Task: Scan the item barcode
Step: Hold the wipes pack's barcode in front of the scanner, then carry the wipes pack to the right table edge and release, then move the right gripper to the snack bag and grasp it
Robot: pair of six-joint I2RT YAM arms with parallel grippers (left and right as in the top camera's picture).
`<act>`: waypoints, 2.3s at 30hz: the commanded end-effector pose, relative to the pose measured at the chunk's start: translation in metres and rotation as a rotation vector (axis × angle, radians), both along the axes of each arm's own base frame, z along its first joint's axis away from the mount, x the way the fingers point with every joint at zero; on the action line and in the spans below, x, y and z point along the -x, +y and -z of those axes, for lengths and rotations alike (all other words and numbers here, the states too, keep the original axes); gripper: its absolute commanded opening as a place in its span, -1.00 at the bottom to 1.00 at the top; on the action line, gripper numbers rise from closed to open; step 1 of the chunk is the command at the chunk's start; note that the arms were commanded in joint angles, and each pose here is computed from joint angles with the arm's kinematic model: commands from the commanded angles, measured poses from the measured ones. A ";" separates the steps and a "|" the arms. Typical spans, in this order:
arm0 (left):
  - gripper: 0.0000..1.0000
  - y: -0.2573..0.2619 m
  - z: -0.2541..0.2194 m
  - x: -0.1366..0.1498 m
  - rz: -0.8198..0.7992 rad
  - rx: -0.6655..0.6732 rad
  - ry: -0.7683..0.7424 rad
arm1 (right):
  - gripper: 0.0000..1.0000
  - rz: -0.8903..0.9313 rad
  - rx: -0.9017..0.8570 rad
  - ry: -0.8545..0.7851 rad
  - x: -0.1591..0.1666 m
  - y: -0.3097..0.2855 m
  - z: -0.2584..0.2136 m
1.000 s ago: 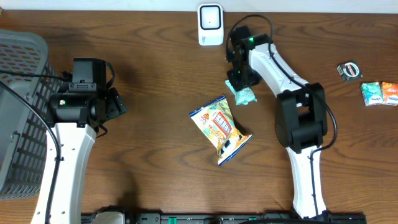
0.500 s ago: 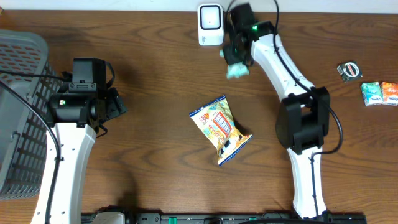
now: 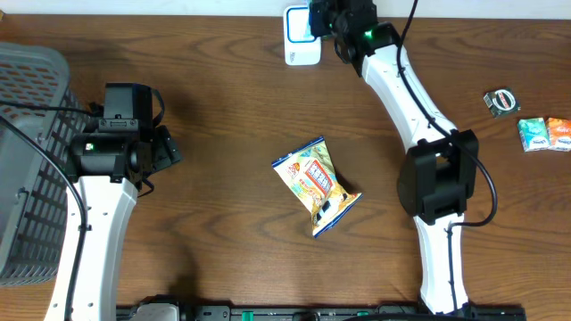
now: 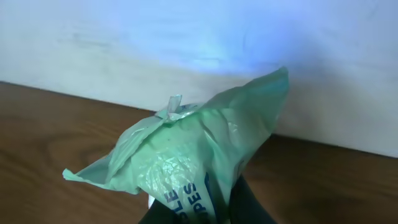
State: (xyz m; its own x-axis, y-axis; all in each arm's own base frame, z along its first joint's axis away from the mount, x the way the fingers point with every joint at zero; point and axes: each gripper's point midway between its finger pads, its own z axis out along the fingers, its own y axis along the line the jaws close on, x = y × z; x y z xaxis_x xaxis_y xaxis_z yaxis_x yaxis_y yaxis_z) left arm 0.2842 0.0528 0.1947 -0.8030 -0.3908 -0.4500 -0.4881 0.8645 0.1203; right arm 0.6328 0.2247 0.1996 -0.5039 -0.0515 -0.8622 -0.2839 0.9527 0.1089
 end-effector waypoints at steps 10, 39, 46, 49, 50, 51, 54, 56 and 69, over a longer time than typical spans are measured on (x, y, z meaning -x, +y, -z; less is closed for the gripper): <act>0.95 0.004 -0.001 0.001 -0.004 -0.022 0.004 | -0.98 0.008 -0.009 -0.007 -0.010 0.018 0.030; 0.96 0.004 -0.001 0.001 -0.004 -0.022 0.004 | -0.67 0.858 0.231 0.566 0.111 -0.433 0.066; 0.96 0.004 -0.001 0.001 -0.004 -0.022 0.004 | 0.99 0.686 -0.094 0.619 0.114 -0.419 0.077; 0.96 0.004 -0.001 0.001 -0.004 -0.022 0.004 | 0.99 0.597 -0.179 0.661 0.115 -0.392 0.080; 0.95 0.004 -0.001 0.001 -0.004 -0.022 0.003 | 0.98 0.557 -0.212 0.679 0.116 -0.379 0.080; 0.95 0.004 -0.001 0.001 -0.004 -0.022 0.004 | 0.99 0.513 -0.247 0.700 0.117 -0.363 0.081; 0.95 0.004 -0.001 0.001 -0.004 -0.022 0.004 | 0.99 0.384 -0.316 0.778 0.126 -0.319 0.081; 0.95 0.004 -0.001 0.001 -0.004 -0.022 0.004 | 0.98 0.251 -0.317 0.848 0.141 -0.284 0.081; 0.95 0.004 -0.001 0.001 -0.004 -0.022 0.004 | 0.99 -0.179 -0.064 1.208 0.236 -0.130 0.108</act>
